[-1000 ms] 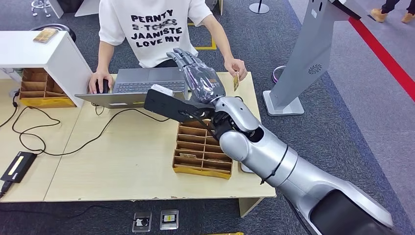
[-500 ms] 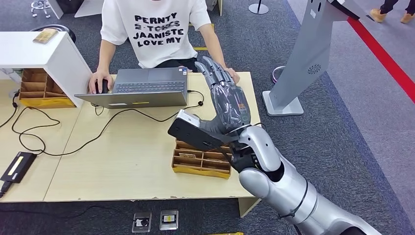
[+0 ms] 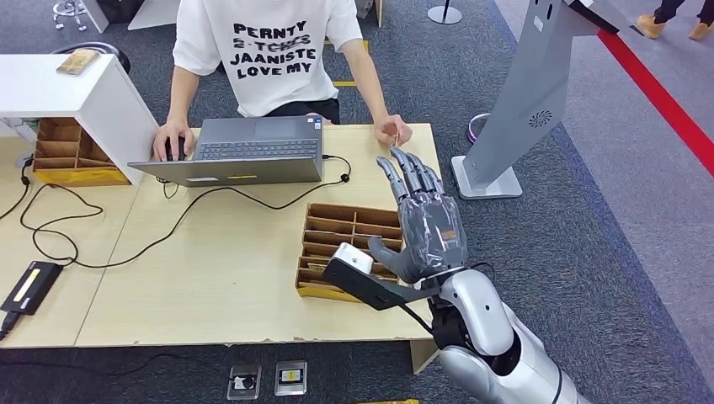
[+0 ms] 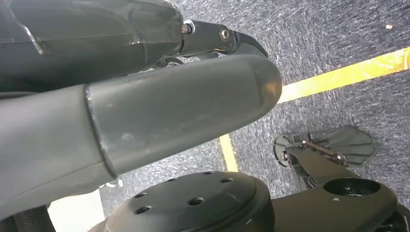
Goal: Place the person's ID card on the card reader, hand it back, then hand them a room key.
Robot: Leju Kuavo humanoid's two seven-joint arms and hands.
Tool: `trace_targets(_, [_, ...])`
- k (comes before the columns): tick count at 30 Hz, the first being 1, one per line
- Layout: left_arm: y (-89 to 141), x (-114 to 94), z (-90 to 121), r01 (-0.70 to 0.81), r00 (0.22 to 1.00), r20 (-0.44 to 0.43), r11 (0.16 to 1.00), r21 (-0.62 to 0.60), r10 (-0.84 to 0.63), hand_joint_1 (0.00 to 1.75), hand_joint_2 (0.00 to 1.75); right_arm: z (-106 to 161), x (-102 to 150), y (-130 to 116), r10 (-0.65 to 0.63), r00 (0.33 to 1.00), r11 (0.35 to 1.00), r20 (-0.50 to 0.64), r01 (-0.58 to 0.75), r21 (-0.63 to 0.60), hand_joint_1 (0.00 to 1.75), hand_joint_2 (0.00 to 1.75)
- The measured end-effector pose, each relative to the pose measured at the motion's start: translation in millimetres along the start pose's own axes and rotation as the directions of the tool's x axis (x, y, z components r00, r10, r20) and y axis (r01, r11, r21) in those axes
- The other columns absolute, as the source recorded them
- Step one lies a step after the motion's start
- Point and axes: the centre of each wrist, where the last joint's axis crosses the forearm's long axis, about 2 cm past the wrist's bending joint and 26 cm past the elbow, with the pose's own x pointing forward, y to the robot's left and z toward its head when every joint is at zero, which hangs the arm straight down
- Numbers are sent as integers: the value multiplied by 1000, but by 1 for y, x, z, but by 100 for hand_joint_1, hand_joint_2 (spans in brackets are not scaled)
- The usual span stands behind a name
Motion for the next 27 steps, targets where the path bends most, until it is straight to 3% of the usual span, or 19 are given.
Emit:
trace_targets(14, [-1, 1, 0, 32, 999, 10, 999, -9, -32, 0, 0, 30, -10, -6, 83, 995, 996, -61, -80, 38, 0, 175])
trace_targets(27, [-3, 2, 1, 54, 998, 30, 998, -16, -54, 0, 0, 41, -9, -1, 73, 997, 994, -36, -69, 88, 6, 175])
